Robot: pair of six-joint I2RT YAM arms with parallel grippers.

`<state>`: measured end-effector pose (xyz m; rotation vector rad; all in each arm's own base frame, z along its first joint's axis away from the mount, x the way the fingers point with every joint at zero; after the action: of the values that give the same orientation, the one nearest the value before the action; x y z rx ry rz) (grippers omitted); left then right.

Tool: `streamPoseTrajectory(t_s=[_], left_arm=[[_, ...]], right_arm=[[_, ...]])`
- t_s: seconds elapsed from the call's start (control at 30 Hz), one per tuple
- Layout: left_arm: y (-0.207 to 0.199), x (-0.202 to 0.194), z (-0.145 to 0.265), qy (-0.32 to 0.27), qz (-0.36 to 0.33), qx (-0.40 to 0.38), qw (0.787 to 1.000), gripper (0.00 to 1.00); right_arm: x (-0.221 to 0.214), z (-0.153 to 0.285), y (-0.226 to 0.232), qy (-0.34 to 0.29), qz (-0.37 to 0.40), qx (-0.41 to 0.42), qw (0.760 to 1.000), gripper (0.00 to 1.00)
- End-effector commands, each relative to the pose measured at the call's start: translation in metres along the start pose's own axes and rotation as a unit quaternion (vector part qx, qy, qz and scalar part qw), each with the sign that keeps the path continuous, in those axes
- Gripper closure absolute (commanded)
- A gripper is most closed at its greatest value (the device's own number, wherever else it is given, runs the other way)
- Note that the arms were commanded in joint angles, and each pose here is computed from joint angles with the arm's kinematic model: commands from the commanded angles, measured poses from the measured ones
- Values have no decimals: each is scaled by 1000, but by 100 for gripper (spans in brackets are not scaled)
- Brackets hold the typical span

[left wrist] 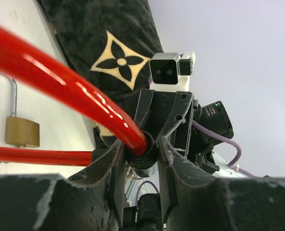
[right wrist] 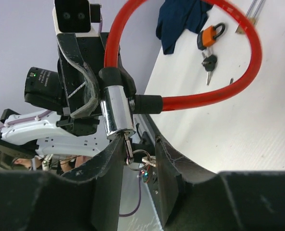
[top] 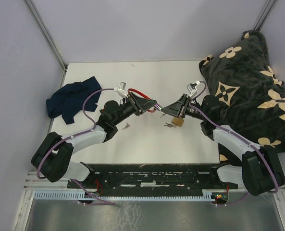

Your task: Unlock with the key

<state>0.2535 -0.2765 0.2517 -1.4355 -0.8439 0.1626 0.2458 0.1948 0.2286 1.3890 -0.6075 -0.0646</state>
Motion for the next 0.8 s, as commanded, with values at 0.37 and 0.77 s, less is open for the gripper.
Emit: streamPoseTrajectory(t_s=[0.37, 0.77], left_arm=[[-23, 22, -2, -3, 2, 52, 999, 97], [-21, 30, -4, -3, 24, 138, 990, 97]], right_arm=[[13, 26, 30, -19, 248, -48, 967, 40], [-9, 41, 23, -45, 564, -59, 822, 38]])
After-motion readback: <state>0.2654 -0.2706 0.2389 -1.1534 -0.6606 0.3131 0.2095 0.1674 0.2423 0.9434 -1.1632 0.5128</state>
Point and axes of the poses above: each gripper's point midway between its finger pads, its own z axis back along the fingers, its own y axis along the line the jaws close on, x = y × z, the point moved 6 cm from there along z, back along the fingers, and after that the axes turned 2 degrees about -z, right-handed, at the moved point
